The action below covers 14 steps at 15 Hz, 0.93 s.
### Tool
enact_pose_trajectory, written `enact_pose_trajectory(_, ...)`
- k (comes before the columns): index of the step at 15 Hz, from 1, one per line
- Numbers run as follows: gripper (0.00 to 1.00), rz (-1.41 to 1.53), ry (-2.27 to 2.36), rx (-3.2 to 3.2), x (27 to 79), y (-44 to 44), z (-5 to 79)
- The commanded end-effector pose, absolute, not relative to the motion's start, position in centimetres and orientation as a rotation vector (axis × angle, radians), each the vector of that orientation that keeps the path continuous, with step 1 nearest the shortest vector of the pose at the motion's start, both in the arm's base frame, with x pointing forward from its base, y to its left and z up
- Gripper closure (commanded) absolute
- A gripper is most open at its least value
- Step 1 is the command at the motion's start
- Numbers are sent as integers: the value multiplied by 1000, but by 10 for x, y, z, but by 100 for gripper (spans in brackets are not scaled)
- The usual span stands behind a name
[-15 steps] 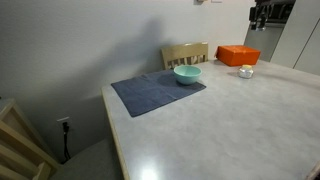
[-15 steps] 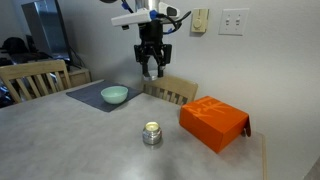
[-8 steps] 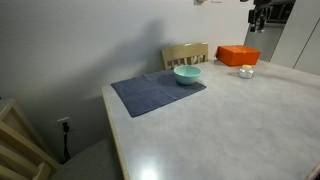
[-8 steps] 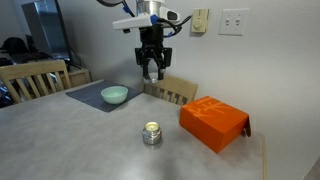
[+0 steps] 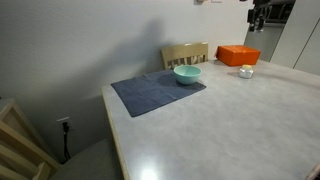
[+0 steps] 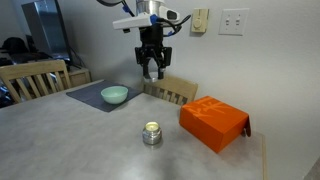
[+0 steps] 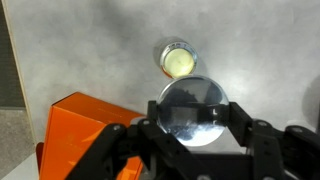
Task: Pick up the lid and put it on the bottle
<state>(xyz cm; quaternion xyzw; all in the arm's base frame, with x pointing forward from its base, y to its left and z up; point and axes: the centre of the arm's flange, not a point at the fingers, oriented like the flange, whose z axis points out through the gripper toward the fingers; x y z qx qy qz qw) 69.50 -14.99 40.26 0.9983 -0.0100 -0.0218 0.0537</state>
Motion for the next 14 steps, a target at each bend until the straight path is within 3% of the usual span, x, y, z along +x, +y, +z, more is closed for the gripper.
enact_pose_trajectory(1,56,-78,-48,3053,695,-154,393)
enact_pose_trajectory(14,56,-252,-40,3065,698,-160,327)
